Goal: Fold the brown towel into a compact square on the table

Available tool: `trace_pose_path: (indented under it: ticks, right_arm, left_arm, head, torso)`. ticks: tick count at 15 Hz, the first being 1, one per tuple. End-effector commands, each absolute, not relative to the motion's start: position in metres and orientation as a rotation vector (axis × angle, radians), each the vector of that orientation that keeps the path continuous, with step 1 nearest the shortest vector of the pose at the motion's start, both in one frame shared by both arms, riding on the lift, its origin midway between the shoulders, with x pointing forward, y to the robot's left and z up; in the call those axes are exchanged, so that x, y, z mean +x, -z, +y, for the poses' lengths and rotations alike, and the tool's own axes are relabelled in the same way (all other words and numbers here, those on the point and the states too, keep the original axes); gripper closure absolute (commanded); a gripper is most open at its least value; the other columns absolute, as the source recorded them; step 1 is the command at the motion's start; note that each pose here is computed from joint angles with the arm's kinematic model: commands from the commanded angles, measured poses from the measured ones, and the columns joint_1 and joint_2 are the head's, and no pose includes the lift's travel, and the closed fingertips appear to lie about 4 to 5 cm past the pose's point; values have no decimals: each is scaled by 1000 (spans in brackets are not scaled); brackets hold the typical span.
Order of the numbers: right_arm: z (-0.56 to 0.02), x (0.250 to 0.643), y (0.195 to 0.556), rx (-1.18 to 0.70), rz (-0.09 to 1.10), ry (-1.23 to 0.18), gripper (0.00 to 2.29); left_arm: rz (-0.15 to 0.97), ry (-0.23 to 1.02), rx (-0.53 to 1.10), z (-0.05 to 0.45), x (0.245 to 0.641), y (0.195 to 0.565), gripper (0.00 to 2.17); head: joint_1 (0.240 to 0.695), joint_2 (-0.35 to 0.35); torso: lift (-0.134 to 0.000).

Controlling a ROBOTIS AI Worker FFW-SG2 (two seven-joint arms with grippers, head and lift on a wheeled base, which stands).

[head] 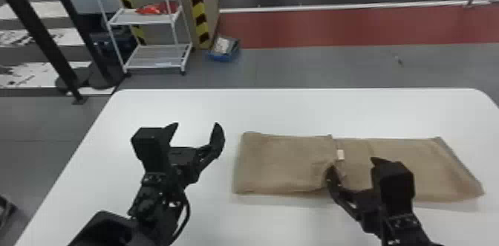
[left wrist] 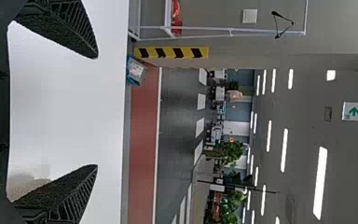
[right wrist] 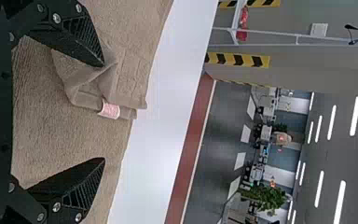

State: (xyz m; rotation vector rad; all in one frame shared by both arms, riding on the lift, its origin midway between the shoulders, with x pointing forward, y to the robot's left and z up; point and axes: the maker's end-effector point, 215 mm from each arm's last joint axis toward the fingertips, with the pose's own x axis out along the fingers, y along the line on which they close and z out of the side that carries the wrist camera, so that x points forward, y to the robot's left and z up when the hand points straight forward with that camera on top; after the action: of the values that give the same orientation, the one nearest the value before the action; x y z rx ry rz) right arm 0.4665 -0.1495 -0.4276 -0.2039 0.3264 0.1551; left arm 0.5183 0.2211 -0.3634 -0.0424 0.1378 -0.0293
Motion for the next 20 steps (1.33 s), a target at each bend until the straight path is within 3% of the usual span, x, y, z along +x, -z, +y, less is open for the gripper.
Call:
trace_pose_path:
  ticks: [1, 7, 12, 20]
  right_arm:
    - [-167, 470, 420, -153, 317, -125, 191]
    - [-173, 493, 413, 77, 299, -129, 316]
    - [-167, 502, 427, 177, 341, -182, 407]
    - [-158, 487, 455, 145, 435, -205, 529]
  left_arm:
    - [137, 36, -43, 218, 519, 363, 39]
    - [140, 43, -37, 215, 515, 363, 39]
    - [144, 49, -37, 212, 515, 366, 39]
    - [154, 45, -36, 212, 515, 372, 39]
  head:
    - [695, 89]
    - [695, 53]
    - [695, 41]
    - [695, 60]
  torso:
    - [-125]
    - [-125]
    - [-125]
    - [-125]
